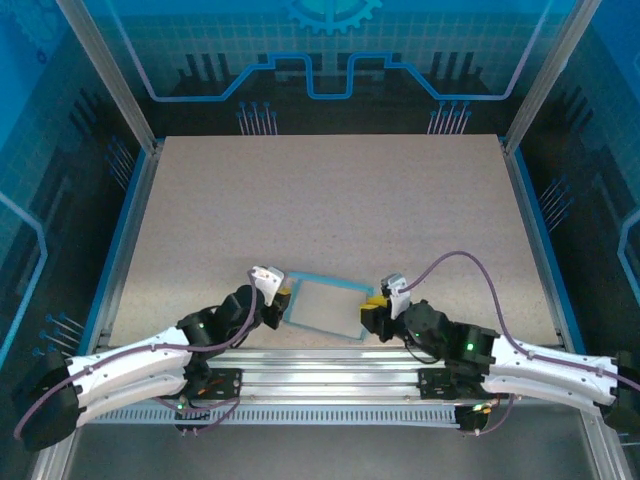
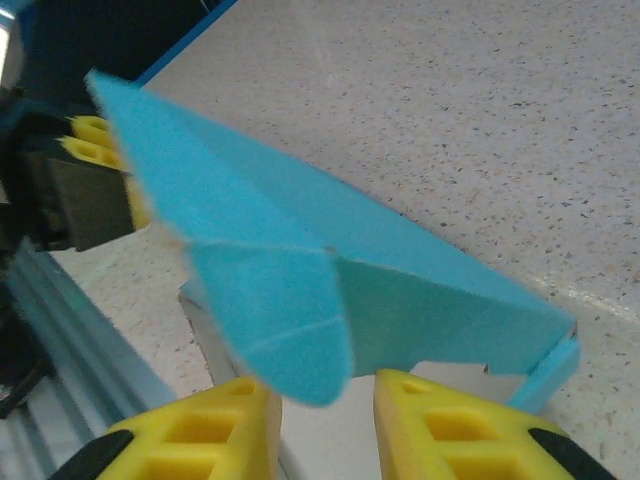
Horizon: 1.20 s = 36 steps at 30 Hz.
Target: Fold the paper box
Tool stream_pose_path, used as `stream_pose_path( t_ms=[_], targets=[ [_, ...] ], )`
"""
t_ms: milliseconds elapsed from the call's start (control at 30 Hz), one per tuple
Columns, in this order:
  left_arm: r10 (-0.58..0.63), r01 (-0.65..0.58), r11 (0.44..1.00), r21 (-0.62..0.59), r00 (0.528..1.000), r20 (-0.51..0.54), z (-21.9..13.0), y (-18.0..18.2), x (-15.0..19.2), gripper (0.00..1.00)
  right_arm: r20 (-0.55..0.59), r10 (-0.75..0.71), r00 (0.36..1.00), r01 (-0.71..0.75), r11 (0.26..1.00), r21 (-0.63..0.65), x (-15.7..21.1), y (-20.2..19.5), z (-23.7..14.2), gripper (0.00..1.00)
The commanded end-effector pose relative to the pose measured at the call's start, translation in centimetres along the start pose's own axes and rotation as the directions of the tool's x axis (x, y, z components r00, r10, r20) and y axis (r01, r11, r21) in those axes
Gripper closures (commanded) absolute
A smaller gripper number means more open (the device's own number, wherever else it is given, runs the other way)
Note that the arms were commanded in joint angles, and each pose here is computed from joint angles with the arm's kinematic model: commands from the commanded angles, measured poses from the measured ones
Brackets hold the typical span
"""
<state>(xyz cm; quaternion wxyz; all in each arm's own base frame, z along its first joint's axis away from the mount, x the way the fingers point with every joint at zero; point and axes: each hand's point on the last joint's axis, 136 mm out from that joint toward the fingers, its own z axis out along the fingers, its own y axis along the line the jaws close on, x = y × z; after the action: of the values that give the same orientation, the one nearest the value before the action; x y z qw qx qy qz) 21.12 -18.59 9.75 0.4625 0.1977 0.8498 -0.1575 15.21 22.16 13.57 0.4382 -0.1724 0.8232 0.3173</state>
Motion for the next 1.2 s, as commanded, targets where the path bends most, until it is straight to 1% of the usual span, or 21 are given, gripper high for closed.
stream_pose_path(
  t_ms=[0,67,133,300,400,467,533,567,600,667,767,800,867,967,1167],
  targets=[
    [-0.020,0.020,1.000,-0.001,1.000,-0.005,0.0,-0.2,-0.2,0.81,-0.065,-0.034,0.997,0.031,0.999,-0.043,0.3,0.9,-1.5,0.62],
    [-0.019,0.019,1.000,0.000,1.000,-0.001,-0.1,-0.3,-0.4,0.81,-0.076,-0.035,0.996,0.032,0.999,-0.037,0.2,0.7,-2.1,0.53],
    [-0.019,0.019,1.000,0.004,1.000,-0.001,-0.1,-0.5,-0.5,0.81,-0.092,-0.036,0.995,0.034,0.999,-0.026,0.4,0.4,-2.5,0.48],
    [-0.026,0.026,1.000,0.013,1.000,-0.011,0.0,-0.7,-0.6,0.81,-0.069,-0.016,0.997,0.013,0.999,-0.036,-0.5,0.6,-3.2,0.46],
    [-0.036,0.036,0.999,0.021,0.999,-0.009,-0.3,-1.0,-1.3,0.77,-0.067,-0.010,0.998,0.009,1.000,-0.005,-1.6,0.3,-3.8,0.45],
    [-0.032,0.032,0.999,0.021,0.999,-0.002,-0.8,-1.0,-2.1,0.69,-0.081,-0.022,0.996,0.022,1.000,0.011,-2.2,0.3,-4.1,0.43],
    [-0.015,0.015,0.999,0.039,1.000,0.006,-1.2,-1.3,-2.9,0.62,-0.096,-0.034,0.995,0.033,0.999,-0.007,-2.9,0.9,-4.4,0.40],
    [-0.009,0.009,0.999,0.050,1.000,0.006,-1.5,-1.5,-3.3,0.56,-0.110,-0.040,0.993,0.038,0.999,-0.021,-3.2,1.3,-4.5,0.39],
    [-0.003,0.003,0.998,0.059,1.000,0.007,-1.7,-1.6,-3.6,0.53,-0.120,-0.046,0.992,0.043,0.999,-0.029,-3.5,1.5,-4.6,0.38],
    [0.018,-0.018,0.997,0.077,1.000,0.011,-2.1,-1.8,-4.4,0.50,-0.145,-0.069,0.987,0.063,0.997,-0.042,-4.0,2.1,-4.7,0.36],
    [0.019,-0.019,0.997,0.080,1.000,0.011,-2.5,-1.3,-5.6,0.49,-0.160,-0.078,0.984,0.075,0.997,-0.026,-4.8,2.1,-4.8,0.36],
    [0.002,-0.003,0.997,0.077,1.000,0.016,-2.4,-1.0,-6.0,0.50,-0.168,-0.075,0.983,0.073,0.997,-0.023,-5.0,2.1,-4.8,0.36],
    [-0.039,0.037,0.993,0.114,0.999,0.014,-2.1,-1.0,-6.6,0.51,-0.189,-0.056,0.980,0.054,0.998,-0.018,-5.2,2.0,-4.7,0.36],
    [-0.084,0.084,0.985,0.152,0.996,-0.008,-1.5,-0.7,-7.3,0.51,-0.219,-0.027,0.975,0.018,0.999,-0.042,-5.1,2.4,-4.5,0.36],
    [-0.130,0.140,0.973,0.182,0.989,-0.066,0.1,0.0,-8.1,0.51,-0.279,0.052,0.959,-0.055,0.998,-0.001,-4.1,2.0,-3.9,0.37]
  ],
)
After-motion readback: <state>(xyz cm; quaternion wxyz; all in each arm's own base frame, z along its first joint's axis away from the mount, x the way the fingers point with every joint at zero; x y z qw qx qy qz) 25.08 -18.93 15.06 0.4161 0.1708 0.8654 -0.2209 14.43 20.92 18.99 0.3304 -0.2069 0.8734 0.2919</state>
